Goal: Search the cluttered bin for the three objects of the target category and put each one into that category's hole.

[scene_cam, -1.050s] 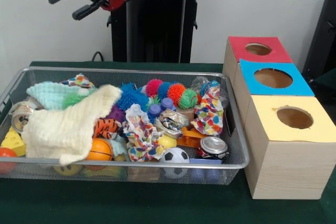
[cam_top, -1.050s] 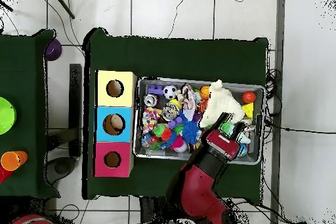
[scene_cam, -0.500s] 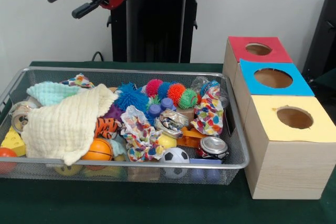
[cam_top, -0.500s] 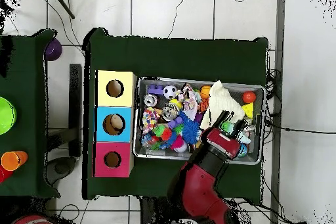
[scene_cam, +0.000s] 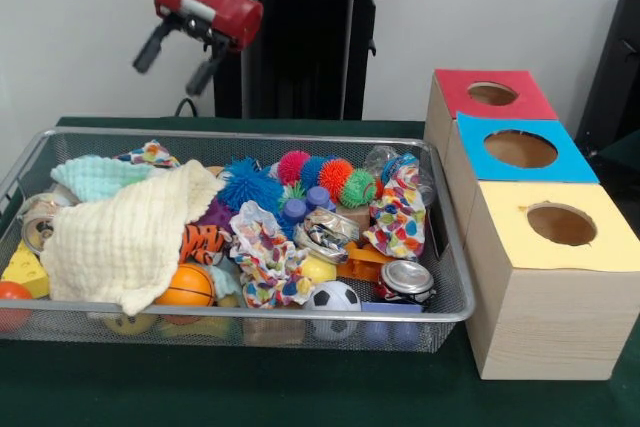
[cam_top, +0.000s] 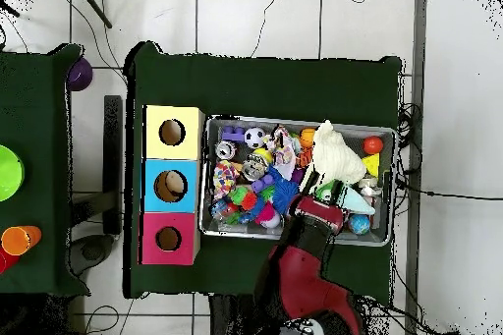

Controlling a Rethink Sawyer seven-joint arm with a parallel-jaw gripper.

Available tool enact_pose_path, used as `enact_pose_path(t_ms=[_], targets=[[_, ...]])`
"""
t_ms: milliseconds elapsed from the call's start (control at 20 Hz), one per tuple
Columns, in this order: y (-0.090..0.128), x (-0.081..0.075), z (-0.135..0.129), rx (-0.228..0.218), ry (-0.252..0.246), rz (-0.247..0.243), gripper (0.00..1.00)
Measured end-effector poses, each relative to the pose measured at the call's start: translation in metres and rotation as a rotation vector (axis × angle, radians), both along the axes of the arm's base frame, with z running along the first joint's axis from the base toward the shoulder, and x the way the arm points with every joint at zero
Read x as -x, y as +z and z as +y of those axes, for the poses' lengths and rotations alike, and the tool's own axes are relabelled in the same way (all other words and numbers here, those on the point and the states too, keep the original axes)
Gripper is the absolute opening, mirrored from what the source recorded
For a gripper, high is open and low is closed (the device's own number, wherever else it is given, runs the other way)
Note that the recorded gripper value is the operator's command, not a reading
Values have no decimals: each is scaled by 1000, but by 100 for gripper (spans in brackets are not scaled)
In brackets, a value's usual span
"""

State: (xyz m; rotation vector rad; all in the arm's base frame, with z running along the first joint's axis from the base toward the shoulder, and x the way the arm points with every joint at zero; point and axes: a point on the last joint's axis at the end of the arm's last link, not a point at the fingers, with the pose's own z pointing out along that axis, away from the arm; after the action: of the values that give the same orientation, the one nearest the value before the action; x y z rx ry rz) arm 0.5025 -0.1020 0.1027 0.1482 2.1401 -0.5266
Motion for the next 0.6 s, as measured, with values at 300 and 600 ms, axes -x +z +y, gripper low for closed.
enact_pose_path(t_ms=[300,600], targets=[[-21,7,-8,-85,140,301,100],[-10,-31,-11,-101,342,311,100]])
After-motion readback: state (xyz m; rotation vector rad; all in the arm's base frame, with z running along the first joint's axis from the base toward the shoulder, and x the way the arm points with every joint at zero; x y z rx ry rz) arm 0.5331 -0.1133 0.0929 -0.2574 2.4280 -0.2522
